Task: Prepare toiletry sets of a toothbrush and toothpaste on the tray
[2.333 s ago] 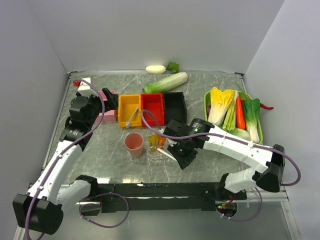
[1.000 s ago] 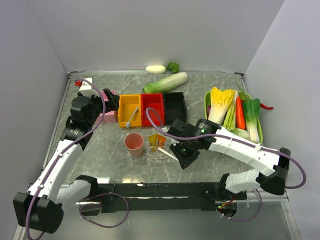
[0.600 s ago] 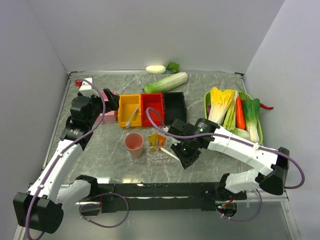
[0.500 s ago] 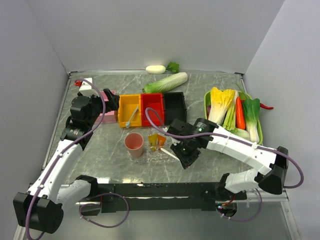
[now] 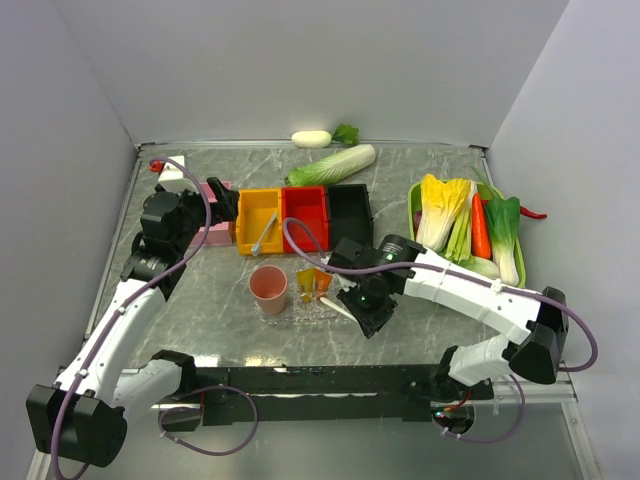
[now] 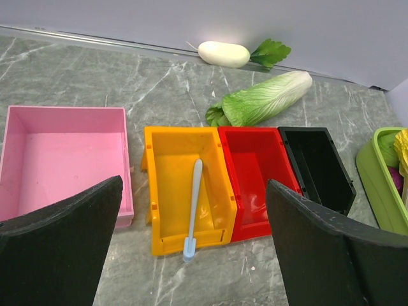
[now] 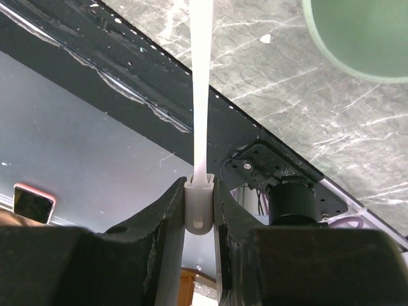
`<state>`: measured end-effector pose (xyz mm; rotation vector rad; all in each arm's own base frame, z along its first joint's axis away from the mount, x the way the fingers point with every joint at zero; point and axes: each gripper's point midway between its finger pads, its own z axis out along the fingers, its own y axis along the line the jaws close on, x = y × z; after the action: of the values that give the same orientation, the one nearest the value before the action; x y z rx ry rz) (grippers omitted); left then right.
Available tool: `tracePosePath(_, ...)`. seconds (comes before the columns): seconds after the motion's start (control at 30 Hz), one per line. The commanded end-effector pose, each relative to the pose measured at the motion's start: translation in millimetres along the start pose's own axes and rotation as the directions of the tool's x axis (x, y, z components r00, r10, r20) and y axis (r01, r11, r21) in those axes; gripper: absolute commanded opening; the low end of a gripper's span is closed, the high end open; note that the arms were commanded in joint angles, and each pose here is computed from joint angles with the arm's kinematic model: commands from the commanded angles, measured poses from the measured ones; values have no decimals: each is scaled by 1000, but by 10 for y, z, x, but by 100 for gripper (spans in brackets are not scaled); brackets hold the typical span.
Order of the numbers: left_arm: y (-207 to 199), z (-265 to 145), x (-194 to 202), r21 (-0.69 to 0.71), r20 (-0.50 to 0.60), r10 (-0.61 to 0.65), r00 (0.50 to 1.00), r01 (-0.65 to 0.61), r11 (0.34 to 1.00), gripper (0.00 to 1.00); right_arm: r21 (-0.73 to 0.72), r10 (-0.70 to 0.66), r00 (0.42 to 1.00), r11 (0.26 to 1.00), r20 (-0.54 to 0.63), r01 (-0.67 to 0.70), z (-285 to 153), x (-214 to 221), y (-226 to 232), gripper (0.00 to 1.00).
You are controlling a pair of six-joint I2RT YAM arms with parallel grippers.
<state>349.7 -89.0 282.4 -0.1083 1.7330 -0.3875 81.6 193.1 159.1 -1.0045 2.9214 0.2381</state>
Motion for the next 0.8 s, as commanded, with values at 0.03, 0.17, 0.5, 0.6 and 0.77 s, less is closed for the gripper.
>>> tracePosePath(0.03,-73,-18,-200,23,39,13,999,-14,1000,98,41,-7,998,999,-56,9,-64,46,-76,0)
tracePosePath(0.17,-81,-14,-197,26,38,12,999,-13,1000,98,42,-8,999,999,-54,11,-59,-39,-61,0)
tracePosePath(0.5,-102,-11,-180,38,29,9,1000,-10,999,98,63,-5,998,998,-69,9,-16,-206,-42,0)
tracePosePath(0.6,-97,-19,-183,35,30,11,999,-12,999,98,76,1,996,997,-88,6,3,-222,-48,0)
tracePosePath(0.77,-108,-38,-220,38,41,12,999,-13,999,98,82,7,996,997,-89,0,-9,-261,-34,0)
